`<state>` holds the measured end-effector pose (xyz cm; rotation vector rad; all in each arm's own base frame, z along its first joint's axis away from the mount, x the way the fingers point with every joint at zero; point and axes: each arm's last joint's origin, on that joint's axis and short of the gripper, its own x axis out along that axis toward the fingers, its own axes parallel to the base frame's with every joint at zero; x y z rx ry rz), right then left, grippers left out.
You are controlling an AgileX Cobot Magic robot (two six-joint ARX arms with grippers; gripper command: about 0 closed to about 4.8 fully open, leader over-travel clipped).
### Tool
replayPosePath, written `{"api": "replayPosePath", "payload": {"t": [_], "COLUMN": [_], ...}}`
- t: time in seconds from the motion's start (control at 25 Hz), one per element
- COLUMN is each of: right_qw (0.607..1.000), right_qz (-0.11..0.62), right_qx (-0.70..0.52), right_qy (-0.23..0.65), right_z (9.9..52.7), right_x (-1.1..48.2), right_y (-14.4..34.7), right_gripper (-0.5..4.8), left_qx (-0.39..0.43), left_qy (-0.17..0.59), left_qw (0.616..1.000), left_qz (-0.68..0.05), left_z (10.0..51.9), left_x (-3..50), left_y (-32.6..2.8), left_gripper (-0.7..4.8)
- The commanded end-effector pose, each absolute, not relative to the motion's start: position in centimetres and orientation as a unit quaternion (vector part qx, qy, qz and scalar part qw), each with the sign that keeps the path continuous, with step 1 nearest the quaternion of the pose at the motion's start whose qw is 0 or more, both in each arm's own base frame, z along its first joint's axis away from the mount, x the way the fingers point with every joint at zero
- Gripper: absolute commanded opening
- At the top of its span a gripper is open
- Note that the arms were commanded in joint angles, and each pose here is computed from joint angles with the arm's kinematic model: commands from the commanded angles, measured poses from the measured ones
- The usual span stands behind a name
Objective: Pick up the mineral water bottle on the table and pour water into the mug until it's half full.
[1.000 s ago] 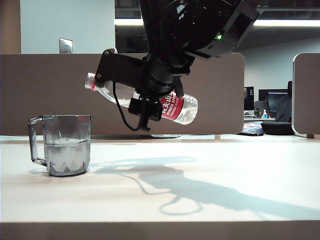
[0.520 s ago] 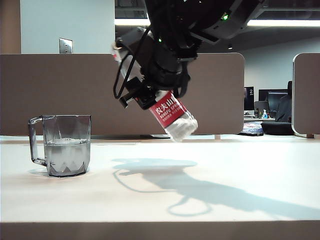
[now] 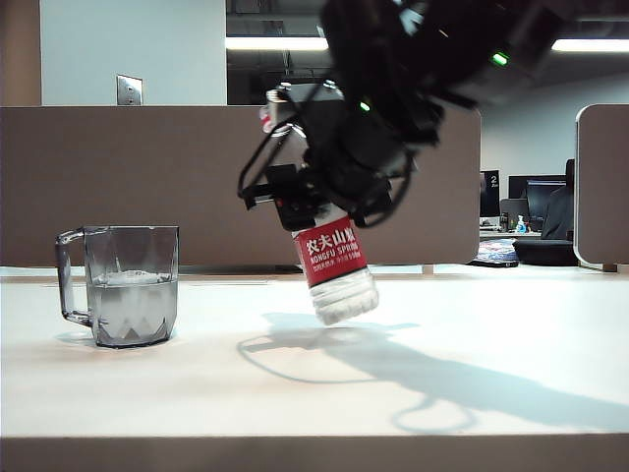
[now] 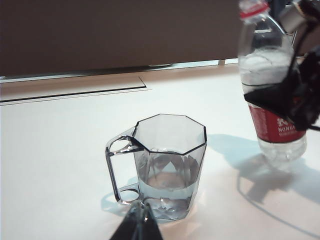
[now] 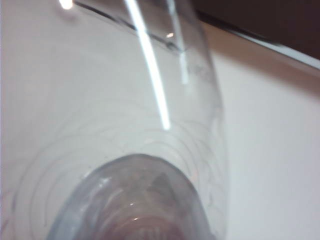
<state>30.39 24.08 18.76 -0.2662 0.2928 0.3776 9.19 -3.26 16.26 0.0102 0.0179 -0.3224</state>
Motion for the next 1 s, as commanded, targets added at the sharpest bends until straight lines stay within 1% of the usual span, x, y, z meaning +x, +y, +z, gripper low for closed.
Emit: {"api": "replayPosePath", "payload": {"t": [0.04, 0.16, 0.36, 0.48, 0.56, 0.6, 0.68, 0.8, 0.92, 1.0], "right_qw": [0.978, 0.981, 0.982, 0.982, 0.982, 0.982, 0.982, 0.981, 0.979, 0.979], "right_qz": [0.201, 0.185, 0.177, 0.178, 0.178, 0.177, 0.177, 0.177, 0.183, 0.185], "right_qx": [-0.011, 0.036, 0.028, 0.023, 0.021, 0.02, 0.02, 0.018, 0.012, 0.011], "right_qy": [0.058, 0.042, 0.057, 0.06, 0.064, 0.066, 0.067, 0.071, 0.086, 0.087], "right_z": [18.9, 17.7, 16.6, 16.4, 16.3, 16.3, 16.2, 16.0, 15.4, 15.4], "right_x": [29.5, 29.0, 28.6, 28.5, 28.5, 28.5, 28.4, 28.3, 27.6, 27.0], "right_y": [22.4, 20.7, 19.9, 19.9, 19.8, 19.8, 19.8, 19.8, 19.8, 19.9], "right_gripper": [2.37, 2.38, 2.43, 2.77, 2.85, 3.15, 3.29, 4.1, 4.44, 4.79], "left_qx": [0.004, 0.004, 0.004, 0.004, 0.004, 0.004, 0.004, 0.004, 0.004, 0.004], "left_qy": [0.004, 0.004, 0.004, 0.004, 0.004, 0.004, 0.004, 0.004, 0.004, 0.004], "left_qw": [0.987, 0.987, 0.987, 0.987, 0.987, 0.987, 0.987, 0.987, 0.987, 0.987], "left_qz": [-0.162, -0.162, -0.162, -0.162, -0.162, -0.162, -0.162, -0.162, -0.162, -0.162], "left_z": [16.4, 16.4, 16.5, 16.4, 16.4, 16.4, 16.4, 16.4, 16.4, 16.4], "left_x": [9.2, 9.2, 9.2, 9.2, 9.2, 9.2, 9.2, 9.2, 9.2, 9.2], "left_y": [-3.3, -3.3, -3.3, -3.3, -3.3, -3.3, -3.3, -3.3, -3.3, -3.3], "left_gripper": [-0.05, -0.05, -0.05, -0.05, -0.05, -0.05, -0.05, -0.05, -0.05, -0.05]}}
